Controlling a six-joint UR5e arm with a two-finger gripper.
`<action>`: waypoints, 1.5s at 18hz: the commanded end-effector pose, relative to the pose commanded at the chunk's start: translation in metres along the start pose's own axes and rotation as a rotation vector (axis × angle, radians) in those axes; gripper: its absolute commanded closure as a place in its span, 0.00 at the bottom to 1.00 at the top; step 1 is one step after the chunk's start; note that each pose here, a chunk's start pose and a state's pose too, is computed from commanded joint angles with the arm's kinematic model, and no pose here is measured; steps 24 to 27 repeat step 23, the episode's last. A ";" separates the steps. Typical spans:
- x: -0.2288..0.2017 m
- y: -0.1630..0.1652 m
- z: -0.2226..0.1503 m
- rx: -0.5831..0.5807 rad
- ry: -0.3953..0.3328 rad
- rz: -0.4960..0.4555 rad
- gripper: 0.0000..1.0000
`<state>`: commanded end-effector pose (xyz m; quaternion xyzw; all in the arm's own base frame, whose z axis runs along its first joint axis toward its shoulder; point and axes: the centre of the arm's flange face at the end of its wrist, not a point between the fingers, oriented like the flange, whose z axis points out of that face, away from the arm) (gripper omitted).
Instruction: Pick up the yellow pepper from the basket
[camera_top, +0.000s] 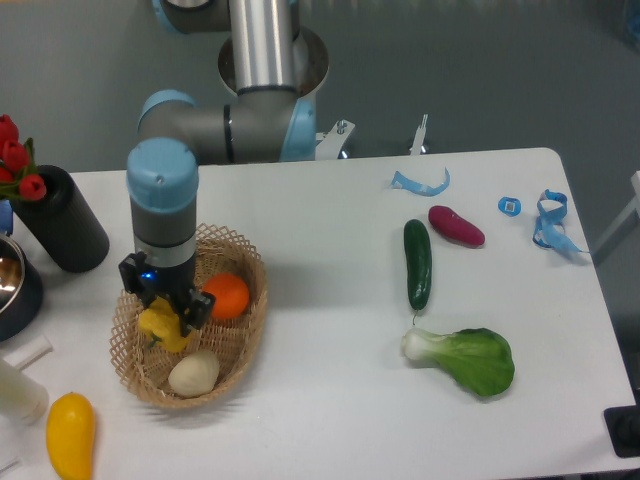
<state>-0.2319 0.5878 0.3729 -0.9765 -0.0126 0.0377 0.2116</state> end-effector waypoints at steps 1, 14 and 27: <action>-0.016 -0.004 -0.010 0.019 -0.022 -0.017 0.81; -0.140 -0.008 -0.089 0.162 -0.159 -0.173 0.81; -0.162 0.005 -0.082 0.144 -0.170 -0.181 0.81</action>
